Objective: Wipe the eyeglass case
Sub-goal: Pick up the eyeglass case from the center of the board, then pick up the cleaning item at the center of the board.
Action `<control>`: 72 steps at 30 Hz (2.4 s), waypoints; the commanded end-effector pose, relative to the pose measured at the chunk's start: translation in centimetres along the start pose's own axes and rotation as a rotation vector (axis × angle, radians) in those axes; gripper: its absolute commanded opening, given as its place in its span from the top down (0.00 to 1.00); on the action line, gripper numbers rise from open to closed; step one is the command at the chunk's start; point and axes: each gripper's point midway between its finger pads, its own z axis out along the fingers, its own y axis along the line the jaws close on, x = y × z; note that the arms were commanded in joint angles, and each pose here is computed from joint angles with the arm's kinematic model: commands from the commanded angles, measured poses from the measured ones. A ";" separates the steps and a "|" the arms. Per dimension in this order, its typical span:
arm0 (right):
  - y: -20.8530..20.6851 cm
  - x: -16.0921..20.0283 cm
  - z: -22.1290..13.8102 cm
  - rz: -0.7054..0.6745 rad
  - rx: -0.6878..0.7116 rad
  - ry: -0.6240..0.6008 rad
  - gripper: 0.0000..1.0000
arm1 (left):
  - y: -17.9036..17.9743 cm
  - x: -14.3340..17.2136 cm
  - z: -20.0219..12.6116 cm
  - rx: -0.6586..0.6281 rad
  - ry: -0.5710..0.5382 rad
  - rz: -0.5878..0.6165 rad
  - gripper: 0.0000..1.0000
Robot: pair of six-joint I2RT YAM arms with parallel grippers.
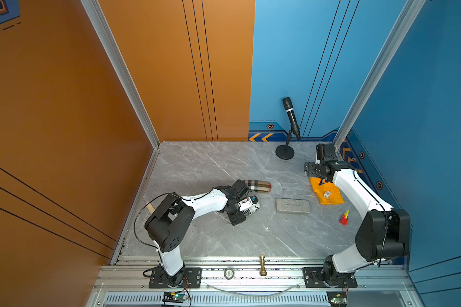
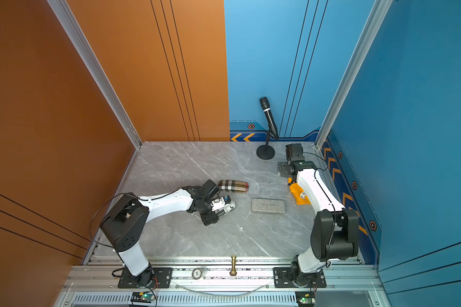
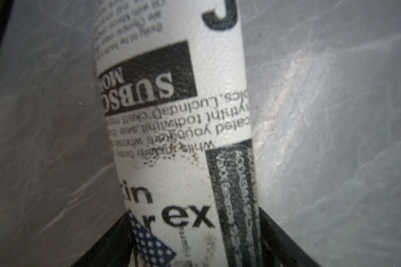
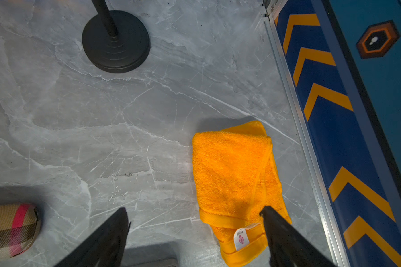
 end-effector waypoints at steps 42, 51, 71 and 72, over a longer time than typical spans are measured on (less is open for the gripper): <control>-2.9 5.7 7.8 -0.066 0.115 0.453 0.04 | -1.3 -8.0 -7.8 -0.085 -0.477 -0.081 0.54; -4.2 8.2 11.1 -0.125 0.177 0.575 0.06 | -3.8 -7.2 -7.1 -0.049 -0.472 -0.051 0.54; -4.5 9.7 11.8 0.097 0.017 0.586 0.92 | -5.5 -5.9 -5.3 0.001 -0.375 -0.053 0.53; -4.1 9.8 11.8 0.105 -0.001 0.589 1.00 | -5.4 -5.6 -5.0 -0.002 -0.353 -0.063 0.53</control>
